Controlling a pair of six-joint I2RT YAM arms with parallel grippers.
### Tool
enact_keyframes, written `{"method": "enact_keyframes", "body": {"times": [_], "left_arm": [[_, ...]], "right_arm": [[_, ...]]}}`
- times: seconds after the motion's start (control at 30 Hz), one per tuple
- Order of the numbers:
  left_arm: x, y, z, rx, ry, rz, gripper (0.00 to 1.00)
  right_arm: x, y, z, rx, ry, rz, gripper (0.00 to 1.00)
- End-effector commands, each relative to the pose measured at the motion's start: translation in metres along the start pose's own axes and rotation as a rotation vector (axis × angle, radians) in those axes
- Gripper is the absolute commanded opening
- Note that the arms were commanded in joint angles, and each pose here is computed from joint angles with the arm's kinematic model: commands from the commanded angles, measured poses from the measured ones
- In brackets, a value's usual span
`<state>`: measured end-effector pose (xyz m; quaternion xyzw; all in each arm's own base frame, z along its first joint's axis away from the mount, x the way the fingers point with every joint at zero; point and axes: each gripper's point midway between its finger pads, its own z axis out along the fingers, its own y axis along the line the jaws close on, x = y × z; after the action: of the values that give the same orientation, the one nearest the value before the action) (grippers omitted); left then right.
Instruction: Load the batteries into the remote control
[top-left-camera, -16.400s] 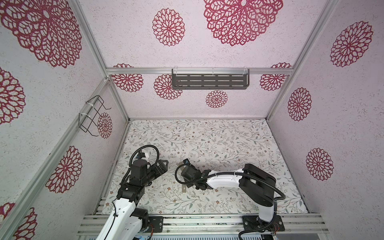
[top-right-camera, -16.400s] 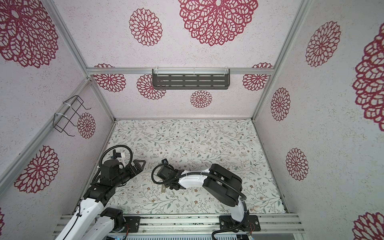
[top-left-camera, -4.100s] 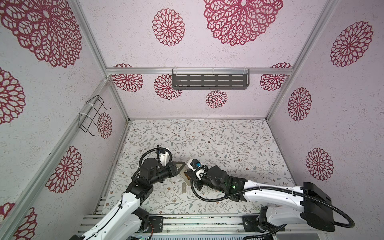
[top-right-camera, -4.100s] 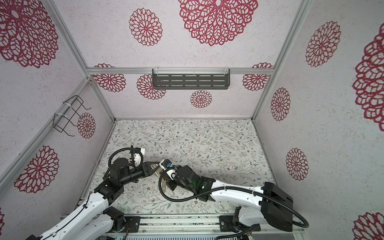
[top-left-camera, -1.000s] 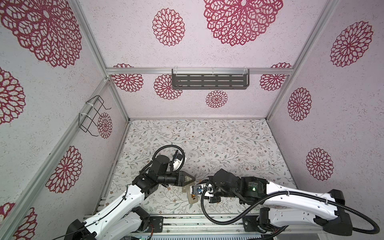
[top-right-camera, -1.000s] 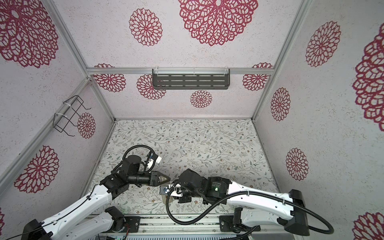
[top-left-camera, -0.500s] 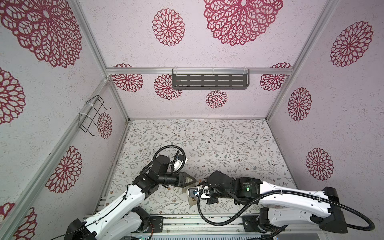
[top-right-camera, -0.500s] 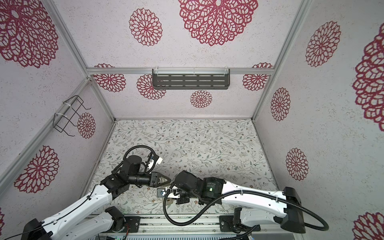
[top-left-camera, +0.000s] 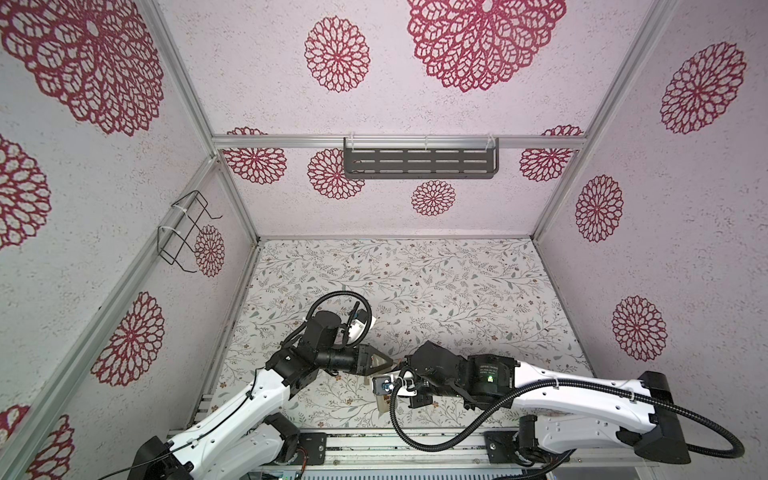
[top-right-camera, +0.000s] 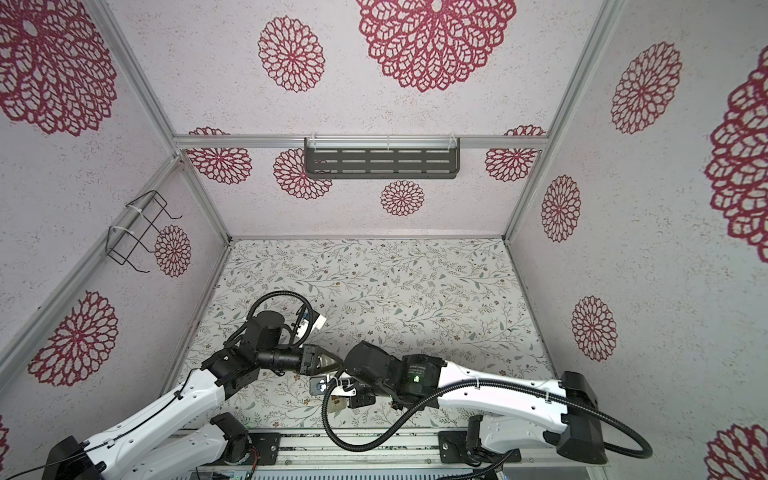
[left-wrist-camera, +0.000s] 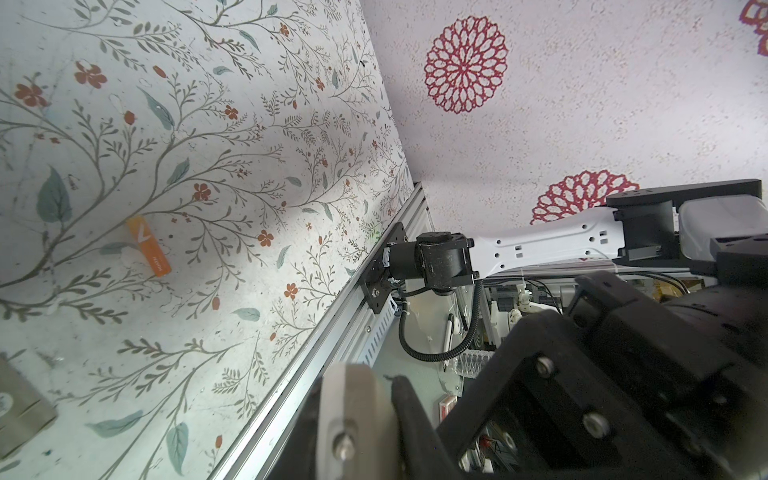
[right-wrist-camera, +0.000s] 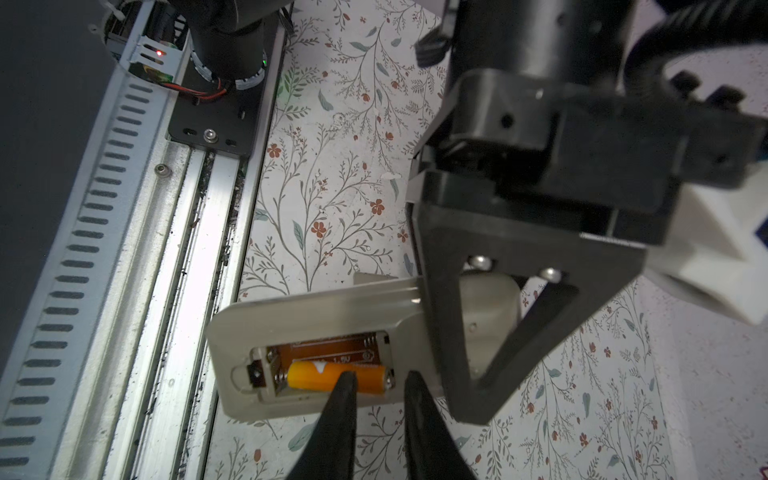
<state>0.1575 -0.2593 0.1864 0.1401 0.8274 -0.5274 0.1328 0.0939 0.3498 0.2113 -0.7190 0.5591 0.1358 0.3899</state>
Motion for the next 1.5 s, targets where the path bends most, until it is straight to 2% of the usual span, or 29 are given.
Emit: {"method": "enact_keyframes", "body": {"times": [0.0, 0.93, 1.37, 1.47], "left_arm": [[-0.004, -0.013, -0.001, 0.038, -0.002, 0.043, 0.00], [-0.004, -0.017, -0.002, 0.057, -0.007, 0.051, 0.00], [-0.004, -0.016, -0.001, 0.057, -0.008, 0.049, 0.00], [-0.004, -0.016, -0.001, 0.059, -0.007, 0.047, 0.00]], "right_arm": [[-0.017, -0.008, -0.005, 0.022, -0.036, -0.023, 0.23], [0.007, 0.008, 0.014, -0.052, 0.090, -0.036, 0.17], [0.003, 0.002, 0.010, -0.022, 0.070, -0.036, 0.19], [0.003, 0.002, 0.010, -0.019, 0.066, -0.034, 0.24]]}}
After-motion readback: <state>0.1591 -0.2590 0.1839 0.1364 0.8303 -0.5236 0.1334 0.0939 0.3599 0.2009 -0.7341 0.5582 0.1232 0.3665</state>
